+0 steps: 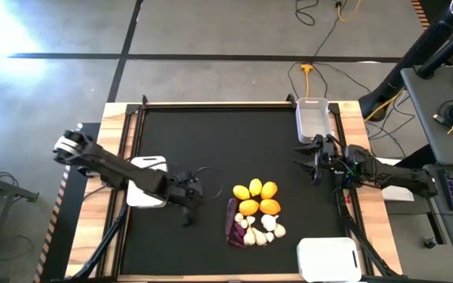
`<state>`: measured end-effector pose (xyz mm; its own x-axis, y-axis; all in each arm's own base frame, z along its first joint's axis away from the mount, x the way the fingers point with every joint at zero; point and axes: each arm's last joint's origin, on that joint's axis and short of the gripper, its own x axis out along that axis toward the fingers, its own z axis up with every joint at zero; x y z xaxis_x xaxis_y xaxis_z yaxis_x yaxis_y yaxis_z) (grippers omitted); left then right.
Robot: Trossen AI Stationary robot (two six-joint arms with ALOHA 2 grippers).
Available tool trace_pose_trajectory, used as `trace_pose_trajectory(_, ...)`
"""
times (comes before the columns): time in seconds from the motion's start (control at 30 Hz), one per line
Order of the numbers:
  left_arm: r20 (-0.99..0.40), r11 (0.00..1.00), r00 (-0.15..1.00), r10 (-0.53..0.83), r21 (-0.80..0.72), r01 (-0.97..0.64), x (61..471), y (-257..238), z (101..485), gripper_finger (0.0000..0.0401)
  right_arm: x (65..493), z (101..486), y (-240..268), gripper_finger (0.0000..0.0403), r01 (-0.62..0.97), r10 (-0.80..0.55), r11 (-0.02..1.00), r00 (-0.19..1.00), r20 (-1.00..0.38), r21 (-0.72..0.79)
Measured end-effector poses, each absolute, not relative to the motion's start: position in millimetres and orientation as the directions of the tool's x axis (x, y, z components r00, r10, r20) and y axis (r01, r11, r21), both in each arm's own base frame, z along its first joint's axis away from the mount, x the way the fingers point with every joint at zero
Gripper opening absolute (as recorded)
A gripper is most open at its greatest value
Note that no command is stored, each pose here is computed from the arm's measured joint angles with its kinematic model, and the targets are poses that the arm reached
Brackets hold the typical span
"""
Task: Sort produce into baskets
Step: Put the eggplant into the top white bin
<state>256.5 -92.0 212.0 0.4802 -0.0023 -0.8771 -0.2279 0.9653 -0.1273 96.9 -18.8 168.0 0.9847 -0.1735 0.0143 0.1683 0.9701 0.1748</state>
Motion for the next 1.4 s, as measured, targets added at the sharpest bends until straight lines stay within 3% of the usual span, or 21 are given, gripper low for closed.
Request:
trace_pose_trajectory(0.23,-0.935,0.865,0.3,0.187,0.013,-0.501,200.1,-72.3,238.1,0.004,96.9,168.0,-18.8,0.0238,0.168,-0.173,0.97,0.985,0.015,0.175)
trace_pose_trajectory(0.33,-0.947,0.797,0.194,0.255,0.092,-0.597,181.7,-63.1,229.2,0.0042,96.9,168.0,-18.8,0.0238,0.168,-0.173,0.97,0.985,0.015,0.175)
trace_pose_trajectory(0.7,-0.943,0.543,-0.013,0.333,0.203,-0.815,159.7,-37.5,174.0,0.0044,96.9,168.0,-18.8,0.0238,0.168,-0.173,0.97,0.985,0.015,0.174)
trace_pose_trajectory(1.17,-0.966,0.536,-0.058,0.254,0.19,-0.823,158.5,-20.6,144.1,0.0047,97.0,167.9,-18.8,0.0238,0.168,-0.173,0.97,0.985,0.014,0.175)
trace_pose_trajectory(1.4,-0.967,0.527,-0.059,0.247,0.185,-0.829,161.1,-20.5,149.1,0.0096,96.9,168.0,-18.8,0.0238,0.168,-0.173,0.97,0.985,0.014,0.174)
